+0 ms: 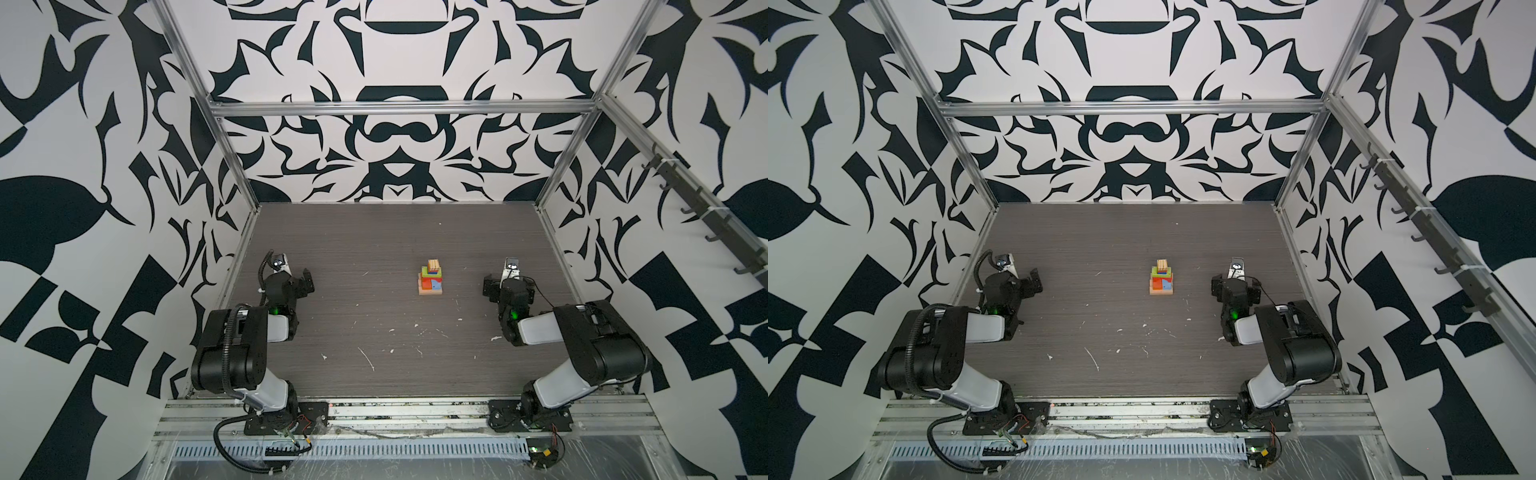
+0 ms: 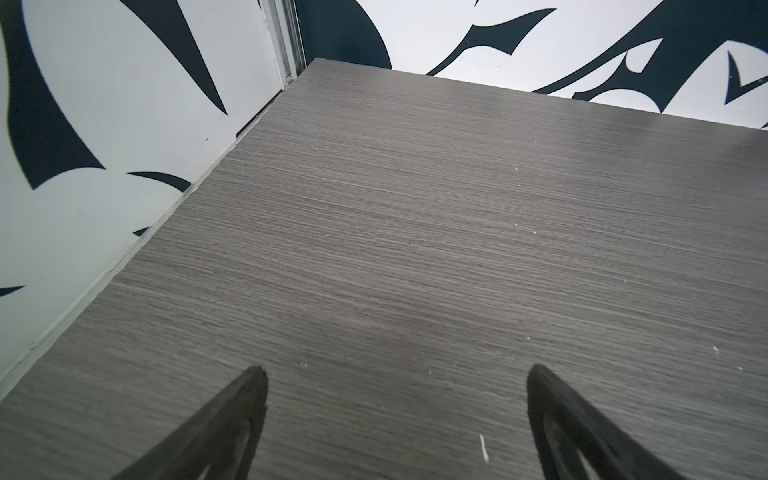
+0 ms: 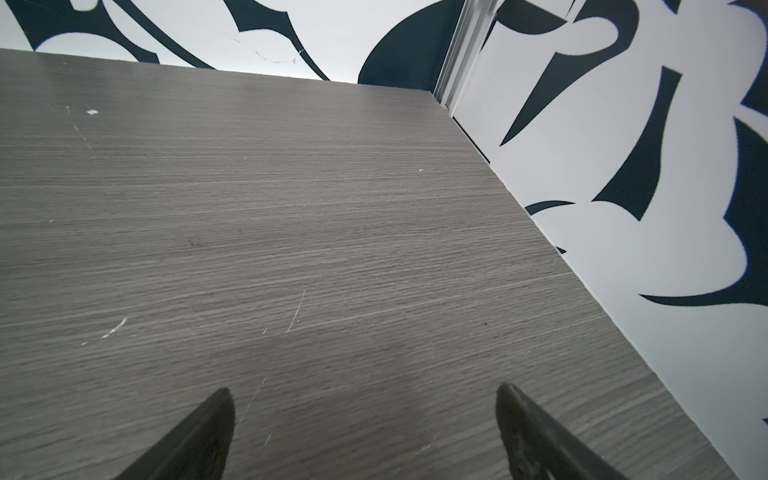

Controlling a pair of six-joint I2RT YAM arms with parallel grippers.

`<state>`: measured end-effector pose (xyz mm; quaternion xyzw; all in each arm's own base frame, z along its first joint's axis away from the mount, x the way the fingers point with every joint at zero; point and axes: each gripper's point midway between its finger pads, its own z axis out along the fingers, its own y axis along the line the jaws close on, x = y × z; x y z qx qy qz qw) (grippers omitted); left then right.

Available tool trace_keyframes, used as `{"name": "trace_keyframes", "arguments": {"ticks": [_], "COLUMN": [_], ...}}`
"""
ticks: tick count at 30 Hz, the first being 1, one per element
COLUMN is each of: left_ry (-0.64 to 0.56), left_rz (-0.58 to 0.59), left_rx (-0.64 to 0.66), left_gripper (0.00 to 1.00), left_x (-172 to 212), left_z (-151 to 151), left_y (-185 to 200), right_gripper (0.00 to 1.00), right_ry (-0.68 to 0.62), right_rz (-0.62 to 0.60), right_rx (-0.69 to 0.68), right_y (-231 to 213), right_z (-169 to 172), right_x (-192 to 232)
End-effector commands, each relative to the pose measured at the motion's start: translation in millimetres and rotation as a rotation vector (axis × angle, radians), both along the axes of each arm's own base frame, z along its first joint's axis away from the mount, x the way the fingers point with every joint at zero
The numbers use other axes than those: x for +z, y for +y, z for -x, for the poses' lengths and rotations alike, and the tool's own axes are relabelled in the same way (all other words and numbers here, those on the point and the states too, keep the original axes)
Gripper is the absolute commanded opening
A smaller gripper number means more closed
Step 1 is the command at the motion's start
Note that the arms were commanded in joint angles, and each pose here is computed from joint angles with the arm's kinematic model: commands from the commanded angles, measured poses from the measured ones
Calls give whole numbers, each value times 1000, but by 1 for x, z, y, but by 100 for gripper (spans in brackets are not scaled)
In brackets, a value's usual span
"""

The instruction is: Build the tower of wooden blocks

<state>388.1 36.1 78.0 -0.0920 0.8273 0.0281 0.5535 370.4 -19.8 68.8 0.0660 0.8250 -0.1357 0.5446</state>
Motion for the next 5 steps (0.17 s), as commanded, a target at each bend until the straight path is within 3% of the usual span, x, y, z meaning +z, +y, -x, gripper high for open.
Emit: {"name": "trace_keyframes", "arguments": {"ticks": [1, 5], "left_ry": [-41, -41], "left_rz": [0, 0], "left_rx": [17, 18], "left_gripper": [100, 99], "left_x": [11, 11], "left_z": [-4, -4], "left_y": [4, 4], "right_gripper": [100, 100], "right_ry": [-64, -60], "right_rz": [-20, -16], "right_rx": [-3, -5], "right_y": [2, 1], "right_z": [-9, -8], "right_x": [17, 17]}}
